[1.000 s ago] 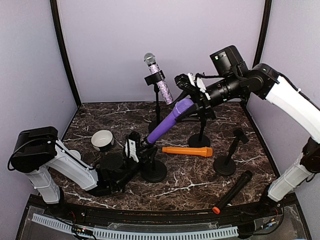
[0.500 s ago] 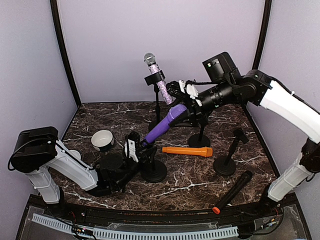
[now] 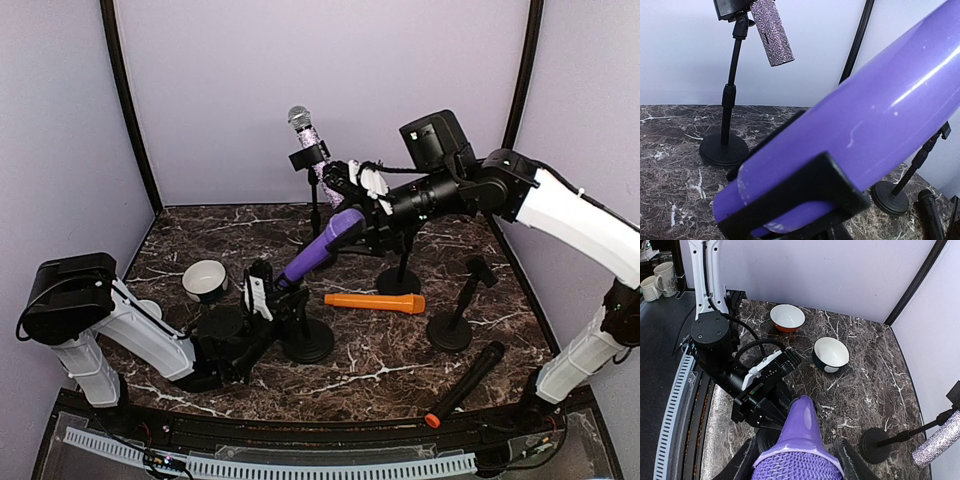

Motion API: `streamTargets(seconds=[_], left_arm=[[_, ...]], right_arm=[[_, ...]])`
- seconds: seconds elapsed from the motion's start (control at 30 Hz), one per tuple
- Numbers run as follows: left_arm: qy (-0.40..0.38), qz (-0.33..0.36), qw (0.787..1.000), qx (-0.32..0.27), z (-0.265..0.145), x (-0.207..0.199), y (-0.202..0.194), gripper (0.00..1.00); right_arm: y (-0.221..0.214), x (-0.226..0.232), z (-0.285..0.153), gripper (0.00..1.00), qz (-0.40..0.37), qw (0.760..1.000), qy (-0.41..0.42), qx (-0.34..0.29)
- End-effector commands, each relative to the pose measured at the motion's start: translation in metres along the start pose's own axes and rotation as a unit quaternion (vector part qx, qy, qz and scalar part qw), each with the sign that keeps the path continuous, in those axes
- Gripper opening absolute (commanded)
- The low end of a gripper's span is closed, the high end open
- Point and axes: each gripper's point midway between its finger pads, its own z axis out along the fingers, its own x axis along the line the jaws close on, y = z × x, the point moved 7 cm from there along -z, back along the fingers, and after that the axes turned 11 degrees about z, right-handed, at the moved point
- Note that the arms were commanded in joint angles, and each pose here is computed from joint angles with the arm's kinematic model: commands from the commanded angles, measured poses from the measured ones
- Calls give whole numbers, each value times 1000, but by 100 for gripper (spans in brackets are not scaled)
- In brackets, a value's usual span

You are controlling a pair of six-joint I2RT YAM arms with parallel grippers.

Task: Attach the microphones to the stand

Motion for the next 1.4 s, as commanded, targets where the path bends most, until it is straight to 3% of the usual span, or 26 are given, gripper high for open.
streamTargets(seconds=[0.0, 0.4, 0.73, 0.9, 1.13, 1.37], left_arm=[[-48, -4, 998, -35, -3, -15, 21, 7], [-50, -5, 998, -33, -1, -17, 18, 7], [-57, -5, 998, -32, 1, -22, 17, 7], [-44, -23, 998, -32, -3, -16, 15, 7], [-6, -51, 998, -24, -6, -6, 8, 16], [4, -67, 998, -21, -5, -4, 3, 12]], right_arm=[[-91, 21, 58, 0, 133, 966, 72, 209], [-99, 21, 57, 0, 73, 965, 67, 243], [-96, 16, 78, 0, 102, 953, 89, 270], [-106, 19, 75, 0, 105, 957, 68, 263], [-133, 34, 61, 0, 119, 956, 62, 260], [-148, 44, 49, 0, 123, 965, 46, 229]])
